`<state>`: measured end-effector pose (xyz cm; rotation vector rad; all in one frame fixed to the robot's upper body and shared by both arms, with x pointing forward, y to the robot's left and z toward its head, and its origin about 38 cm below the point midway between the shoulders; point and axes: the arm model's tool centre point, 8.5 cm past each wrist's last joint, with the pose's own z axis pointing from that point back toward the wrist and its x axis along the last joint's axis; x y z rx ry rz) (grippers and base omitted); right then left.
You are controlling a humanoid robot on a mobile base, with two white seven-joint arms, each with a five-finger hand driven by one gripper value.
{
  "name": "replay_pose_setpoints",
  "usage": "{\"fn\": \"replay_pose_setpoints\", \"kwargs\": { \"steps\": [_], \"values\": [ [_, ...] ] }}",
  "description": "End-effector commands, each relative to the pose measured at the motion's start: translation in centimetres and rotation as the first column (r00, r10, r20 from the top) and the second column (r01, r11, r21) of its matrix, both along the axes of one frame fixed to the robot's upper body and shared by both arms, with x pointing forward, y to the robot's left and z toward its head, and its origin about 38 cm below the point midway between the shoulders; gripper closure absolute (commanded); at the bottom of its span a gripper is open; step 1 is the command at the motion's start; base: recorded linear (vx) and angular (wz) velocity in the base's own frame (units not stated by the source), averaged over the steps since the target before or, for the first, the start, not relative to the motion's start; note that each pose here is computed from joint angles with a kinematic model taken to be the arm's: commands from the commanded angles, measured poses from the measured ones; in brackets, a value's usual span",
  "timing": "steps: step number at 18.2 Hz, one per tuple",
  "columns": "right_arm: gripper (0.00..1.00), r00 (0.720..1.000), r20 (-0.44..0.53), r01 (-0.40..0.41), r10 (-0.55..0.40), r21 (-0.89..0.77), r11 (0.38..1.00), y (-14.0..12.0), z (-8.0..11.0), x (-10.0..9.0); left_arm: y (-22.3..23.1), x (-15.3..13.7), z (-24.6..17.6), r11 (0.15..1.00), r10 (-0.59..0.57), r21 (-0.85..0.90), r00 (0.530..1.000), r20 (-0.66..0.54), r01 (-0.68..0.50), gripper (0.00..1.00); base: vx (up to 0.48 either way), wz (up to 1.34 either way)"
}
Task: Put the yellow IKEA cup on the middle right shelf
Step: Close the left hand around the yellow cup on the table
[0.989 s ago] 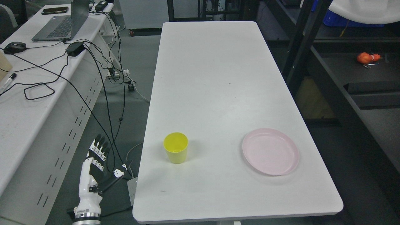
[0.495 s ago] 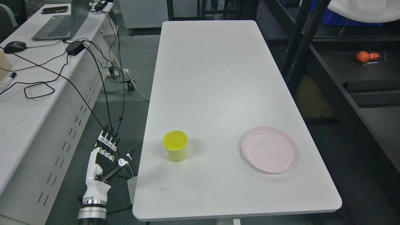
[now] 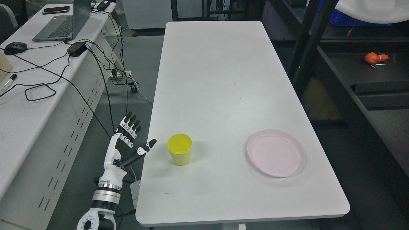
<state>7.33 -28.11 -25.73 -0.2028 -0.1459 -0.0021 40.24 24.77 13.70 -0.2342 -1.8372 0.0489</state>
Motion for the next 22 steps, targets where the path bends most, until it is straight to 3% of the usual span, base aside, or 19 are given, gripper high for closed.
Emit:
{"fn": "replay_pose_setpoints", "kwargs": {
  "steps": [1,10,22],
  "values": [
    [0.01,1.000,-0.013,0.008,-0.008,-0.012,1.000,-1.0,0.0,-0.9,-1.0,3.1,-0.5,0.994,-0.029,0.103,0.995,-0.094,0.038,0.01,0.000,0.00],
    [0.01,1.000,-0.013,0.008,-0.008,-0.012,1.000,-1.0,0.0,-0.9,-7.2,3.2,-1.2,0.959,-0.175,0.205,0.978,-0.114,0.195,0.01,0.000,0.00],
    [0.01,1.000,-0.013,0.008,-0.008,-0.012,1.000,-1.0,0.0,-0.9,-9.9,1.9,-4.8,0.921,-0.231,0.270,0.951,-0.205,0.281,0.01,0.000,0.00]
  ]
}}
